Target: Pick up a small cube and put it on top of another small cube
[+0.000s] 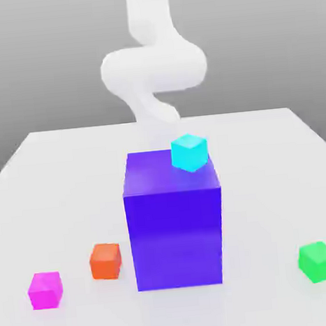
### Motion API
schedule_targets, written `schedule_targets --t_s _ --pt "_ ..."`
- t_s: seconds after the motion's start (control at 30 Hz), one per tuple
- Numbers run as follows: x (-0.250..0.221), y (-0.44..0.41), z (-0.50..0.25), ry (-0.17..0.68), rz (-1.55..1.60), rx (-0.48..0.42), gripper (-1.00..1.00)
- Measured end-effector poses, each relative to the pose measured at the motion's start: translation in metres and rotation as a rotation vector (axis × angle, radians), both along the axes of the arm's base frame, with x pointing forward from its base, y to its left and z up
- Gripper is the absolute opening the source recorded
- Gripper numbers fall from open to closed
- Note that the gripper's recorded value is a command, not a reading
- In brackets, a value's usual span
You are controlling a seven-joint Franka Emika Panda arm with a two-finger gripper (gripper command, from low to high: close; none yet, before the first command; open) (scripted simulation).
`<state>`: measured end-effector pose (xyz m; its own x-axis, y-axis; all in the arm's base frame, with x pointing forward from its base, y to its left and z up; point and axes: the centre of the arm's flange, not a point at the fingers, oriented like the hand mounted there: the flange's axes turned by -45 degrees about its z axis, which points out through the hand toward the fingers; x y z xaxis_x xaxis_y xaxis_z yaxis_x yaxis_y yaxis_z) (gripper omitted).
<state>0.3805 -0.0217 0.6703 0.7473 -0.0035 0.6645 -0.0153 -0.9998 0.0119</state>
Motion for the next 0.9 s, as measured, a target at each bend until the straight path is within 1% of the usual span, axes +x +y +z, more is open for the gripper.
schedule_targets --t_s 0.1,0.2,0.3,0.4,0.57,0.8,0.9 --pt "0.035 -0.03 -0.055 0.093 -0.005 -0.021 0.0" --pt "0.059 -0.06 -0.111 0.181 -0.009 -0.035 0.0" --pt "0.073 -0.091 -0.169 0.269 -0.011 -0.042 0.0" --pt "0.078 -0.122 -0.229 0.357 -0.012 -0.043 0.0" --pt "0.064 -0.171 -0.329 0.501 -0.013 -0.032 0.0" --pt "0.006 -0.22 -0.461 0.7 0.001 0.011 0.0" --pt "-0.002 -0.225 -0.501 0.724 0.005 0.016 0.0"
